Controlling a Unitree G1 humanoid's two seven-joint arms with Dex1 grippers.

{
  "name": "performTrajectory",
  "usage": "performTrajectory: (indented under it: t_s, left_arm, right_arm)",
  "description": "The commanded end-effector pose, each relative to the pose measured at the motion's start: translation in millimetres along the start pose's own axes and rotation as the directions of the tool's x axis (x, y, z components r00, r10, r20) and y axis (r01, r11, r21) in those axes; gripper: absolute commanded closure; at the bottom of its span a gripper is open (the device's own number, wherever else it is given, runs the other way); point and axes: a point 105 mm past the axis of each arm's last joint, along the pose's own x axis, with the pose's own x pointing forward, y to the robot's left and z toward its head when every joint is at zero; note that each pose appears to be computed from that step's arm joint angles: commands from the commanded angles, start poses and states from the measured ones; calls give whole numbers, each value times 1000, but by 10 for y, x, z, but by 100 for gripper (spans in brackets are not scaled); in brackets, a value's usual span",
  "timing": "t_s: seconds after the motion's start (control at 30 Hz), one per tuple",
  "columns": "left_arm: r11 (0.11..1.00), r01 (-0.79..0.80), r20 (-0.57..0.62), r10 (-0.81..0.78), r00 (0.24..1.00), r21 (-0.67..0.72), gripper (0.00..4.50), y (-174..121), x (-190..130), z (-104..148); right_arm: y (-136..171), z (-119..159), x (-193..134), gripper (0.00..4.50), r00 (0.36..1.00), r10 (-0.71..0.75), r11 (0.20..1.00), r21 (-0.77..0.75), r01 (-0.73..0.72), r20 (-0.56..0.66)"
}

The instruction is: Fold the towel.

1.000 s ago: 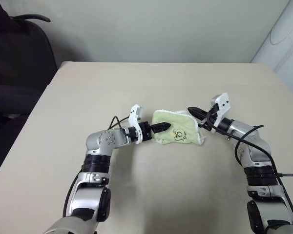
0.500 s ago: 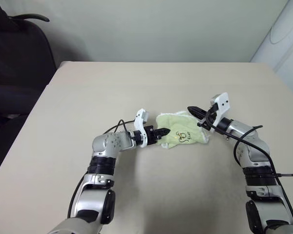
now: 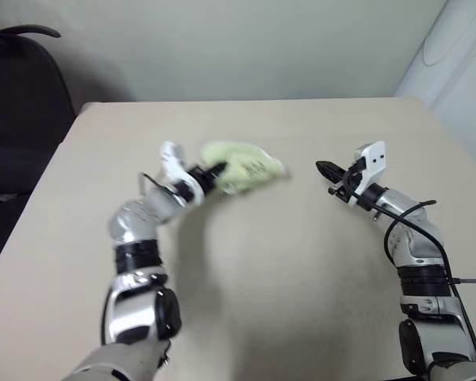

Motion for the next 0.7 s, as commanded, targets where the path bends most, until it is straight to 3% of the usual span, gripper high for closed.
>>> performTrajectory:
  t_s: [0.03,0.1,0.17,0.2,0.27,0.47,0.7]
  left_arm:
    - [992,-125,270,120,955,0,446,236,-275,801]
    - [970,-245,371,226,901,4,446,499,-526,1096]
    - [936,-352,419,320,850,-1,446,753,-742,1208]
    - [916,-391,431,387,815,-83,446,955,-886,1189]
    - [868,-454,420,495,761,-200,446,1289,-1119,1043]
    - [795,-541,324,607,726,-275,446,1666,-1400,509]
    - [813,-501,372,582,723,-297,222,1602,-1618,452]
  right_arm:
    - [-46,135,-27,450,999,-8,1000,-22,9,46]
    - [-32,113,-17,450,999,1,1000,-20,0,41]
    - [-24,94,-9,450,999,5,1000,-20,-4,38]
    - [-30,83,-6,450,999,5,1000,-19,-4,36]
    - [-38,66,-3,450,999,4,1000,-18,-4,34]
    - [-51,49,5,450,1000,5,1000,-16,-5,29]
    - [-9,42,51,450,999,26,1000,-11,-26,27]
